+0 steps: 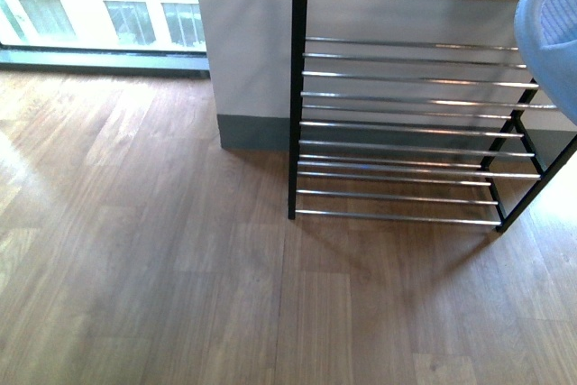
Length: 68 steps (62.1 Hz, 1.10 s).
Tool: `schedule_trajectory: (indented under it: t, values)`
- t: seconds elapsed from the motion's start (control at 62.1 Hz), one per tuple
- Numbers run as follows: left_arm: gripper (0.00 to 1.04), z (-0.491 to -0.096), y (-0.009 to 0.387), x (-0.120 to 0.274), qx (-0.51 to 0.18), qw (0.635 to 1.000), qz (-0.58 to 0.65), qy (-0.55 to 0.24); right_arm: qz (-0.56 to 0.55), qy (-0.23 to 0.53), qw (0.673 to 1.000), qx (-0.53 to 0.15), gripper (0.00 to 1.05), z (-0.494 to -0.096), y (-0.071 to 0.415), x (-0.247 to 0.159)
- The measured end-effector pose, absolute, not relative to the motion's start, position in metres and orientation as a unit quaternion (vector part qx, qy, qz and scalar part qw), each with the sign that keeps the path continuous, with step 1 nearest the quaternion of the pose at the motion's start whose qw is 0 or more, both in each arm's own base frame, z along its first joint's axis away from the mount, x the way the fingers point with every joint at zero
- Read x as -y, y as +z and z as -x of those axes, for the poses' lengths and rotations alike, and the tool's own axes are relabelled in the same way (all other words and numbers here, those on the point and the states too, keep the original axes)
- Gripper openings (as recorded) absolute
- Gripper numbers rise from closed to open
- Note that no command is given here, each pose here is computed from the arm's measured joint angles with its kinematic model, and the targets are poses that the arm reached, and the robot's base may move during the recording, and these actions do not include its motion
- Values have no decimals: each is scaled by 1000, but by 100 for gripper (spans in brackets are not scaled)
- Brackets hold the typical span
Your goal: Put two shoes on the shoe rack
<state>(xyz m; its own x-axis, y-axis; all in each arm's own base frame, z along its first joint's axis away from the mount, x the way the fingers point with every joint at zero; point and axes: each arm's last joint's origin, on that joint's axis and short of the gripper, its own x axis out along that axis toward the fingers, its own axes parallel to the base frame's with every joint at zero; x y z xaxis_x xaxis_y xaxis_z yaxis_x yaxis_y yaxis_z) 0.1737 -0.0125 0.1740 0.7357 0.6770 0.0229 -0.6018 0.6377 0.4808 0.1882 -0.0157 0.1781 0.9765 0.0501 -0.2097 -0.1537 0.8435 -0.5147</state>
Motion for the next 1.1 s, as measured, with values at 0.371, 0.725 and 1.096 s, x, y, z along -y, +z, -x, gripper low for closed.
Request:
schedule_trajectory:
  t: [0.371, 0.725, 1.096]
  values:
    - [2, -174, 174, 12, -81, 900, -235, 359, 275, 58, 955, -91, 1, -188, 179, 15]
    - [2, -174, 174, 13, -80, 902, -236, 352, 275, 52, 955, -97, 1, -189, 177, 16]
    - [2, -174, 174, 12, -81, 901, -236, 354, 275, 54, 955, -95, 1, -188, 178, 16]
